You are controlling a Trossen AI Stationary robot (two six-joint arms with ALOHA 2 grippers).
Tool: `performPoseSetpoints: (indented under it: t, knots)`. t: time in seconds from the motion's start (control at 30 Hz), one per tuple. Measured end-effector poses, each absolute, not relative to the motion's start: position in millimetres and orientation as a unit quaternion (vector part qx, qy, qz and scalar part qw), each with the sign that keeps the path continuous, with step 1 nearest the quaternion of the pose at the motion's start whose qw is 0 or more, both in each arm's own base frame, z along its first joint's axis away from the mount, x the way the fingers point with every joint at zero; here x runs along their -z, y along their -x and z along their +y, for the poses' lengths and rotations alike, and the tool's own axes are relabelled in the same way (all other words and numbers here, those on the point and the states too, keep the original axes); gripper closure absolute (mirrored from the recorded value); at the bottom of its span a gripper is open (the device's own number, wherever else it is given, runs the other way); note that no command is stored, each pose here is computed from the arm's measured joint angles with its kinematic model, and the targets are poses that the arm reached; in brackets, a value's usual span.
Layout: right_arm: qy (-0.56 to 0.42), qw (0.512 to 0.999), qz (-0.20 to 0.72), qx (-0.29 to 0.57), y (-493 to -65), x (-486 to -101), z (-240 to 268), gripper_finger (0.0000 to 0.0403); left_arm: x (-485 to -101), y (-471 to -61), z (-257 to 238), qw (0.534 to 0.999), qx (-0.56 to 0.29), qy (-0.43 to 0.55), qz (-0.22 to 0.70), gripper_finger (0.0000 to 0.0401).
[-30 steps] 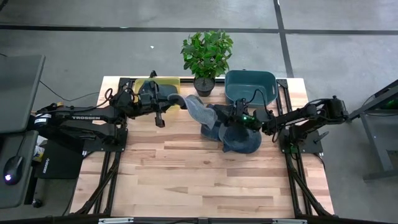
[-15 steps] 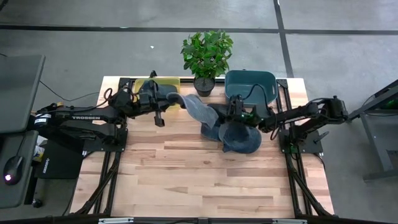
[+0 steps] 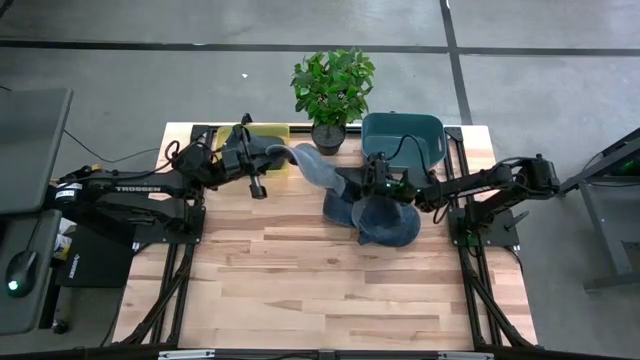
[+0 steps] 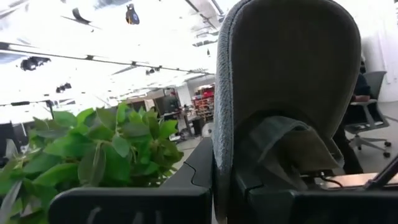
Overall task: Pick & Place hat
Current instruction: Put the left gray cap into the green bin
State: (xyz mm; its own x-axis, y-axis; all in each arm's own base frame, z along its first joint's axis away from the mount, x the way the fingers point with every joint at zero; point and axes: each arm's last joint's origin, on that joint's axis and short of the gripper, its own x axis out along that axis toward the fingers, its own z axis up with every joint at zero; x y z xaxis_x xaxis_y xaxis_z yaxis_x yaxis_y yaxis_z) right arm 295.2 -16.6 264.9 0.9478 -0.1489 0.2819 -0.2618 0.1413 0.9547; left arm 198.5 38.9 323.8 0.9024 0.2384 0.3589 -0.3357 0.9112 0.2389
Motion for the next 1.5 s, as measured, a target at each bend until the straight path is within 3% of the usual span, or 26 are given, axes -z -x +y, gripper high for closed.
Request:
performPoseSetpoints:
  t: [0.43, 0.63, 1.5]
  knots:
    - [-0.684, 0.716, -0.124, -0.063, -296.2, -263.1, -7.1, 0.0089, -321.4, -201.3, 40.5, 0.955, -0.173, -0.19, -0.146, 0.0397]
    - [-0.679, 0.729, -0.091, -0.008, -298.6, -251.2, -7.5, 0.0089, -321.3, -201.1, 41.3, 0.952, -0.185, -0.2, -0.142, 0.0397]
    - [-0.641, 0.743, -0.192, 0.0, -294.0, -265.1, -25.1, 0.0089, -332.0, -199.3, 39.7, 0.95, -0.17, -0.197, -0.176, 0.0397]
